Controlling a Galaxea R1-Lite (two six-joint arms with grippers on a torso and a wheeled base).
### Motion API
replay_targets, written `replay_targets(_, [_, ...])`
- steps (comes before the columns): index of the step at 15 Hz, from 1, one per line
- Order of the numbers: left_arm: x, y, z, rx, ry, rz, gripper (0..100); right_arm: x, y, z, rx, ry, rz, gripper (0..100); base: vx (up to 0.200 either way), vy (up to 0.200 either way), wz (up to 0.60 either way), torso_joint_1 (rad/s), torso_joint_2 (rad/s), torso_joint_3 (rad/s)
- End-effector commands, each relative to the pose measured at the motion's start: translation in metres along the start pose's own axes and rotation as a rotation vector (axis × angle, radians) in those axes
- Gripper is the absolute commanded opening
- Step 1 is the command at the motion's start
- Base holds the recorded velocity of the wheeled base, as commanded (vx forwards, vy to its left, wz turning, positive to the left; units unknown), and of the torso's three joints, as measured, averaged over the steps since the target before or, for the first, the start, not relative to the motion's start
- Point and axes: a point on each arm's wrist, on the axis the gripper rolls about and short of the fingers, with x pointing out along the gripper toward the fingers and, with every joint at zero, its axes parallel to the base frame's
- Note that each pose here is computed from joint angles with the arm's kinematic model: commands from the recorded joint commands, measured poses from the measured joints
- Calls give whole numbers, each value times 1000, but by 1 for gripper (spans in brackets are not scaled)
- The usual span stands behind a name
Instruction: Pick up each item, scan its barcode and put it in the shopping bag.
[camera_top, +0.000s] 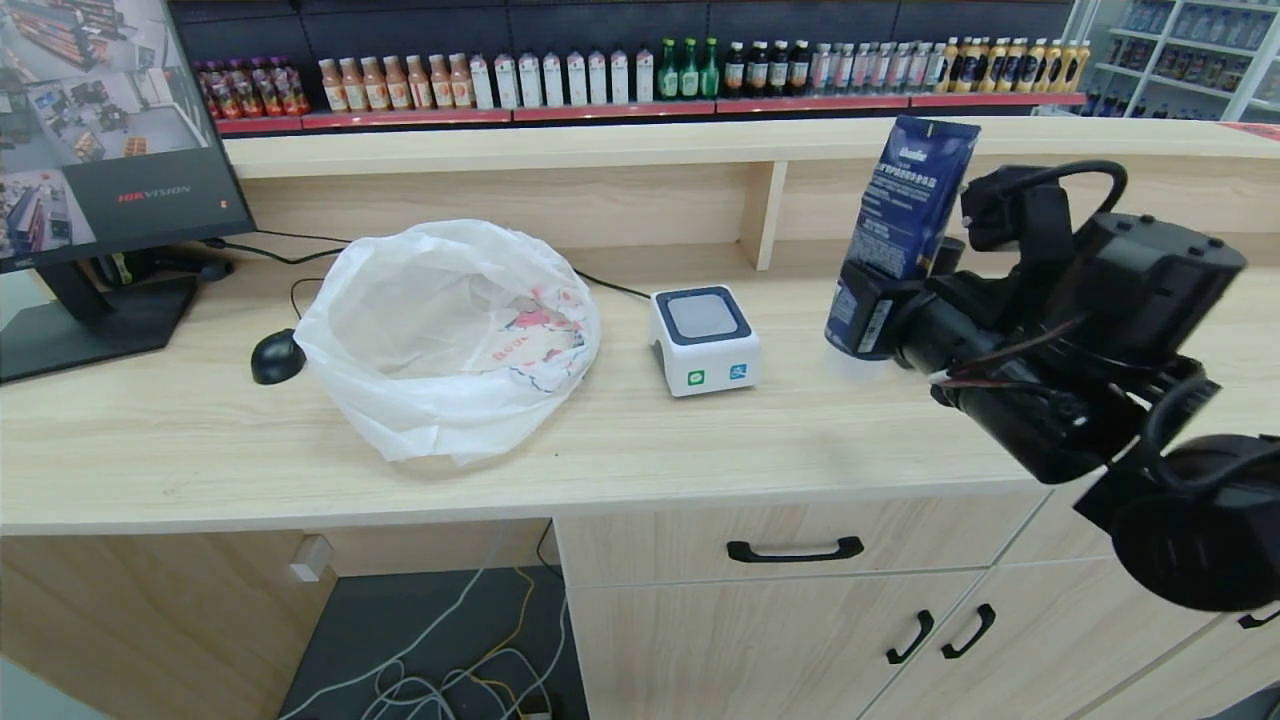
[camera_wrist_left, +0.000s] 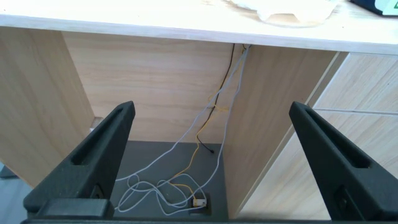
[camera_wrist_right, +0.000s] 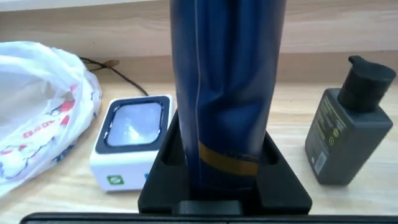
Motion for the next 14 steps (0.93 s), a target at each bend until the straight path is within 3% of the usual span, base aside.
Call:
replay_targets(1, [0,0,0,0,0,1,100,-42,1,3,2,9,48,0,0,0,0,0,0,0])
replay_targets(9, [0,0,0,0,0,1,100,-118,-10,1,-94,26,137,0,0,0,0,0,0,0])
replay_targets(14, [0,0,0,0,0,1,100,-126,-10,-2,-69,35,223,0,0,0,0,0,0,0])
